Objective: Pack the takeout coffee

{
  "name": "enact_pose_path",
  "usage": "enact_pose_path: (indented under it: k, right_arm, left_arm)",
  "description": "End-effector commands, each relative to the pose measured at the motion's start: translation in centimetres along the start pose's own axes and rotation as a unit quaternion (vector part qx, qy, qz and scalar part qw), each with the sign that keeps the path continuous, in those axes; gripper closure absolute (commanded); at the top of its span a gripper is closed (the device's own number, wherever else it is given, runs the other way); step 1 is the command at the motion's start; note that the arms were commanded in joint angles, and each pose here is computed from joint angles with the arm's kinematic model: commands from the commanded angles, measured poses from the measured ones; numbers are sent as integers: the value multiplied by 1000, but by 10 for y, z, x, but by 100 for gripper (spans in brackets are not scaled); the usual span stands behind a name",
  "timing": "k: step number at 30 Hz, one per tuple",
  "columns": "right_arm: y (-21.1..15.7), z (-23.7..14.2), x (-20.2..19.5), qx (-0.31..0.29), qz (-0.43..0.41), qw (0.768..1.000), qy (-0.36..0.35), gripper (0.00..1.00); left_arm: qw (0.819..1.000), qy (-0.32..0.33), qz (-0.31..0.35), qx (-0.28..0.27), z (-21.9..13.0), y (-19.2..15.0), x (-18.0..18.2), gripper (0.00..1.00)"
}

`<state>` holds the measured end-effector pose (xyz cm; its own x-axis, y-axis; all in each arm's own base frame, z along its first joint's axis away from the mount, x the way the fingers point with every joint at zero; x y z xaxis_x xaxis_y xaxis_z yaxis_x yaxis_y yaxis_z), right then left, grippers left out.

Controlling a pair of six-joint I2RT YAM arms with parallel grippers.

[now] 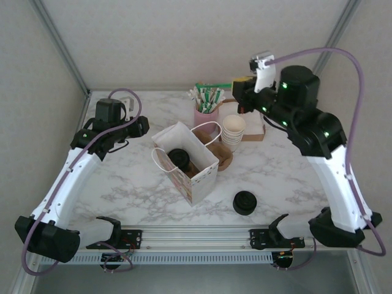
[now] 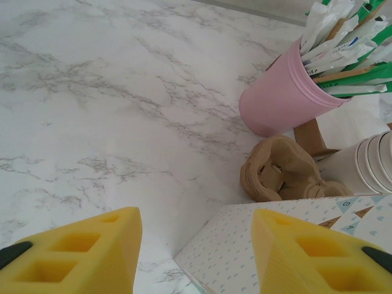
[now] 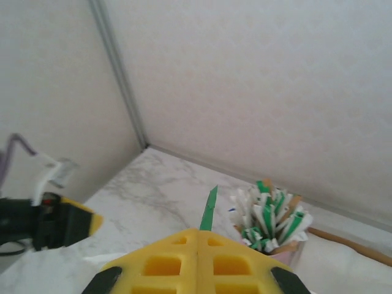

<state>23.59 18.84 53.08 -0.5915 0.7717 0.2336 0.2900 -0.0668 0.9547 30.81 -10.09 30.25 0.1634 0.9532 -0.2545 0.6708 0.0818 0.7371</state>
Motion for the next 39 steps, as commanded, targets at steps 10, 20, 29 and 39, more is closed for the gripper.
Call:
enact_pose_path:
  k: [10,20,29,39]
  right_arm:
    - [-42,-22,28,87,4,990,111,99]
    - [-92,-9,38,204,-19,968,146,99]
    - [-138,31,36,296,-47,947,113,100]
    - [-180,69,41,365,-105,921,86,99]
  left_arm:
    - [1000,-14,2,-16,-5,3,-4,49]
    - [1000,-9,4,-15,-3,2,-3,50]
    - [1000,-9,4,-11,-1,1,-3,49]
    - [1000,-3,6,-8,1,1,-1,49]
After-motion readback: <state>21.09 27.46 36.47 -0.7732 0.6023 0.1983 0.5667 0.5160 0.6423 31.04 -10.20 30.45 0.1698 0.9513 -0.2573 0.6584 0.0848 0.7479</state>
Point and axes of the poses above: each hand's point on the last joint's axis, 136 mm out from that joint toward the fingers, its own z axis out along the fingers, its own x axis along the line the jaws close on, y = z × x, the point moved 4 cm from there along -z, back along the fingers, and after that the axes turned 6 degrees about z, right-handed, at the moved point
